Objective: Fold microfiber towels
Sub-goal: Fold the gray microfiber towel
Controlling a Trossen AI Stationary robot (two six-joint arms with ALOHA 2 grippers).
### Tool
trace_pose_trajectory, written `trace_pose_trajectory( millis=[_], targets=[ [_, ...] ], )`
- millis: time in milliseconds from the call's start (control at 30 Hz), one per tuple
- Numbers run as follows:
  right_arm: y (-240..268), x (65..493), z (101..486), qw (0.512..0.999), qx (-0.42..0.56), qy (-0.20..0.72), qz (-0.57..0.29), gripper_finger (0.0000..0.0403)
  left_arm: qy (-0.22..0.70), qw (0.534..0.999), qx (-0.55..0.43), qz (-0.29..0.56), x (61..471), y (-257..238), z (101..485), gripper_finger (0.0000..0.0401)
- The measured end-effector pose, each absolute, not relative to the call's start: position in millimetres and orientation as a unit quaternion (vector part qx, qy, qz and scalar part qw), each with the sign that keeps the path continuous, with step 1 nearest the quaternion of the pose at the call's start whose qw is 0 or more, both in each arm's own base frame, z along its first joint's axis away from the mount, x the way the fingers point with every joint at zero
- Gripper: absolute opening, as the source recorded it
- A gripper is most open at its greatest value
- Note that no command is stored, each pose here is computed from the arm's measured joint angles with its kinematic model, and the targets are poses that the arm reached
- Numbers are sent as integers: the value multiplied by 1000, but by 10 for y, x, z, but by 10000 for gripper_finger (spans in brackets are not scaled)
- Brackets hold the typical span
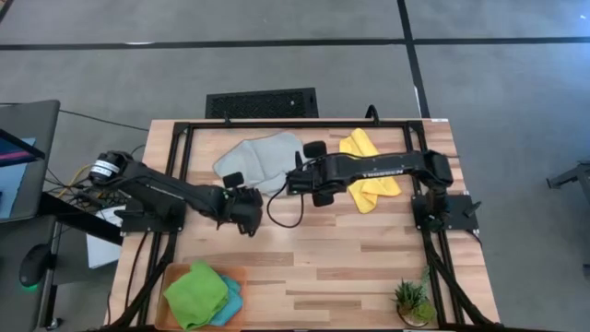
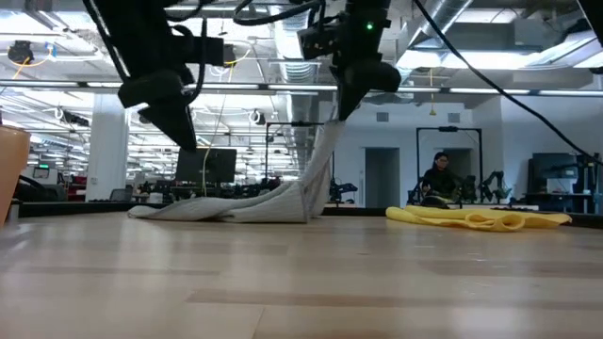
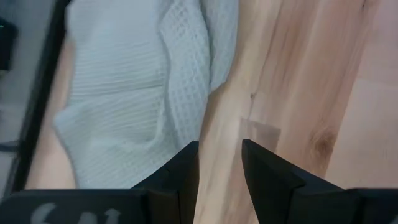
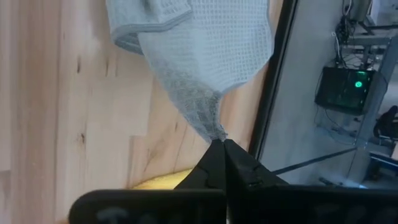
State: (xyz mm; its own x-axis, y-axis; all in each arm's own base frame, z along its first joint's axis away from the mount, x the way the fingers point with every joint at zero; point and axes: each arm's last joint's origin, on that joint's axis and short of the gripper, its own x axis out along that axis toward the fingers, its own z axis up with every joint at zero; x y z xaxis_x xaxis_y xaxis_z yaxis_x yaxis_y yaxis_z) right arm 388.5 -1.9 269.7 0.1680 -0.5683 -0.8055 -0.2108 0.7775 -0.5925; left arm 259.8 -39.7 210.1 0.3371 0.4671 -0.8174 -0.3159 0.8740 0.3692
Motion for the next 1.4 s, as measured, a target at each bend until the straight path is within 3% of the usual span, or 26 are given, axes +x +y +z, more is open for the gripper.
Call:
trace_pose_trajectory(
  millis=[233,667,1000,1400],
  targets=[
    [45,3879,2708,701,-313,629,-122,7,543,822,-4,170,2728,47,2088,114],
    [98,3881,2709,699,-326,627,-110,8,567,798,-153,137,2657,848,1945,114],
    [96,3881,2707,697,-330,628,-108,8,611,766,-158,119,2760,981,1552,114],
    [11,3883,2704,696,-322,632,-115,8,602,776,-186,22,2812,893,1536,114]
  ],
)
